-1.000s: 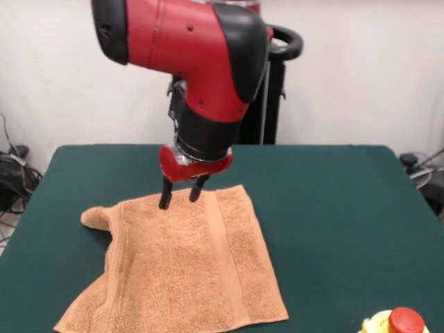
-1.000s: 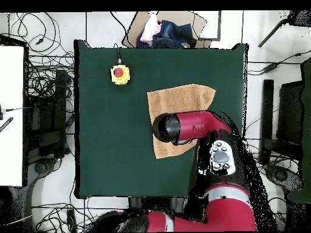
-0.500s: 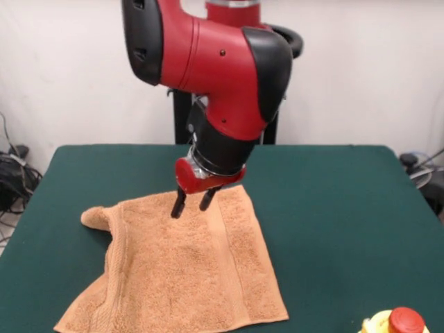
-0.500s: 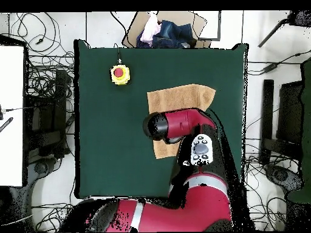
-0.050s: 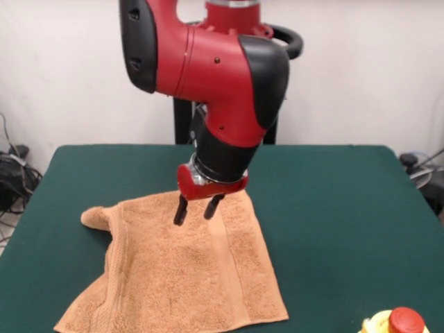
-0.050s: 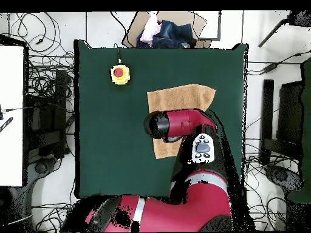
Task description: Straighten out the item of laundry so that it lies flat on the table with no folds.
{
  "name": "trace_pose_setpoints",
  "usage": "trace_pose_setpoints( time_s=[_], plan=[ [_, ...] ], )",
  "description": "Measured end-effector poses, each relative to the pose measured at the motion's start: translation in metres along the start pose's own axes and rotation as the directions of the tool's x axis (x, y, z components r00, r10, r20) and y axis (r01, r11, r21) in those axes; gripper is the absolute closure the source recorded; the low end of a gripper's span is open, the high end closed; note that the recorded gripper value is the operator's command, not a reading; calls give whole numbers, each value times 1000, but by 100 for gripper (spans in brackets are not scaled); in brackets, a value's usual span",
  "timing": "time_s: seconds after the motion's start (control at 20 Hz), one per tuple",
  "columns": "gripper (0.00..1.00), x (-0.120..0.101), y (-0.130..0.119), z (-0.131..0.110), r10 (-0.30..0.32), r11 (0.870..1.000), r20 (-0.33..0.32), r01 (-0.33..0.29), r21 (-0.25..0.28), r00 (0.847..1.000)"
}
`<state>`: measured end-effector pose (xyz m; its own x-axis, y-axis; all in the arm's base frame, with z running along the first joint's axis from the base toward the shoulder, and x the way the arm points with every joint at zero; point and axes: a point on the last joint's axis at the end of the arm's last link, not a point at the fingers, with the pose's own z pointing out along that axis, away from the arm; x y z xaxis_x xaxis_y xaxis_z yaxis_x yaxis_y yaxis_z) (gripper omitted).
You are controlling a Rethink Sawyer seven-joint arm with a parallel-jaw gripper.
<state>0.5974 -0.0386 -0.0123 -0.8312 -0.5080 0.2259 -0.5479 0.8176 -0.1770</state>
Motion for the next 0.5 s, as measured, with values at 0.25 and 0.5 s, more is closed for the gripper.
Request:
trace_pose_setpoints(
  time_s=[0.25,0.5],
  plan=[
    [0,-1,-11,2,24,999,45,-25,22,999],
    [0,-1,-4,3,3,999,26,-4,48,1000]
  ],
)
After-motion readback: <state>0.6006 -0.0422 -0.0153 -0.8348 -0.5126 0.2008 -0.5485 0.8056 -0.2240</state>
